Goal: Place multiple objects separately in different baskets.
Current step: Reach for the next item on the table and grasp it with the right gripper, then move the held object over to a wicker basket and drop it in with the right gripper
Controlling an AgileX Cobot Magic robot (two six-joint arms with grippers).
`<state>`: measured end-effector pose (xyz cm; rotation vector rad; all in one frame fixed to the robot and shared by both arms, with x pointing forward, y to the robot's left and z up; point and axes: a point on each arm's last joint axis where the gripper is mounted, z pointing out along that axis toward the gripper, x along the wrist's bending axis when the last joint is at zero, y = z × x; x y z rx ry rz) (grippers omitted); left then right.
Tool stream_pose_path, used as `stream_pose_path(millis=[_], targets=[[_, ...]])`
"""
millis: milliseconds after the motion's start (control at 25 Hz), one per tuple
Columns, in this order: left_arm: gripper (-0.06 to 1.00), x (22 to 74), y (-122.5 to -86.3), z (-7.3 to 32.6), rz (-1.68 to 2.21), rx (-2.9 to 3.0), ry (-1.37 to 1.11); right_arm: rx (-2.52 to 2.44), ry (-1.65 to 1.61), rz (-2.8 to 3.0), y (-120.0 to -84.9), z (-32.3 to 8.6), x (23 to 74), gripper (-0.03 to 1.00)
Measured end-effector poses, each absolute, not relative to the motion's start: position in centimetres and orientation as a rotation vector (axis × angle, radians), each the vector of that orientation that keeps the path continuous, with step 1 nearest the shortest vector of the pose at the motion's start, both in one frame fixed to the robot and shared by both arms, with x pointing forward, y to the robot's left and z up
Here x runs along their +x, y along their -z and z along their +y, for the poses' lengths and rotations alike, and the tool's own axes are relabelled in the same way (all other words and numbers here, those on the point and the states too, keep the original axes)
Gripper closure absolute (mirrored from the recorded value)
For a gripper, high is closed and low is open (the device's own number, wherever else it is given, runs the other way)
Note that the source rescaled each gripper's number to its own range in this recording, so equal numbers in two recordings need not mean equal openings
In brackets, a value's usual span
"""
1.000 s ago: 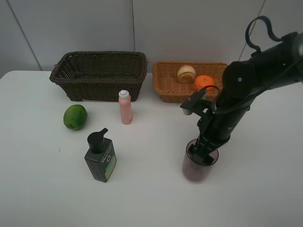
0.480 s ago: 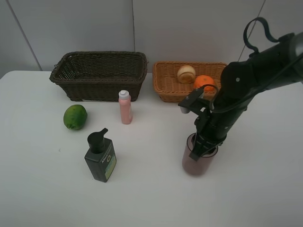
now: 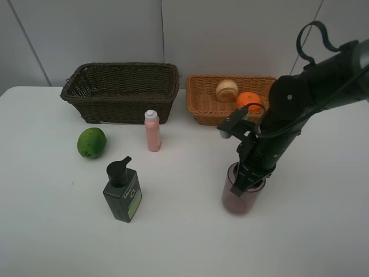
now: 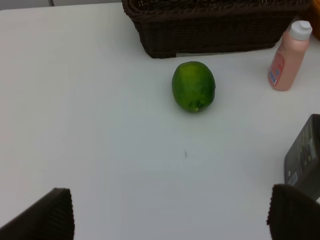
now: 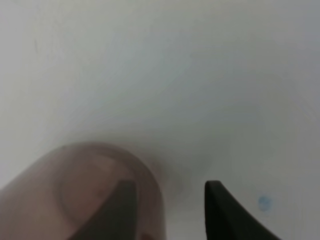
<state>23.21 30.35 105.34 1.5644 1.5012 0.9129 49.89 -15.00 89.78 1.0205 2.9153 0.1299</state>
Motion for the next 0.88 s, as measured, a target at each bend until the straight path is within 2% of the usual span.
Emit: stream_pose_path(millis=[200,400,880], targets=[[-0.06,23.2,-105.3,30.4,1.501,1.564,-0.913,1.017,-0.137,2.91,-90.0,-15.0,49.9,0.91],[-0.06,23.2,-105.3,30.4,1.501,1.564,-0.913,0.996,-0.169,2.887,-91.3,-15.1,49.8,0.97],[-0.06,23.2,-105.3,30.4,1.501,1.564,-0.913,1.016,-0.186,2.881,-92.9,-14.7,50.3,0.97]])
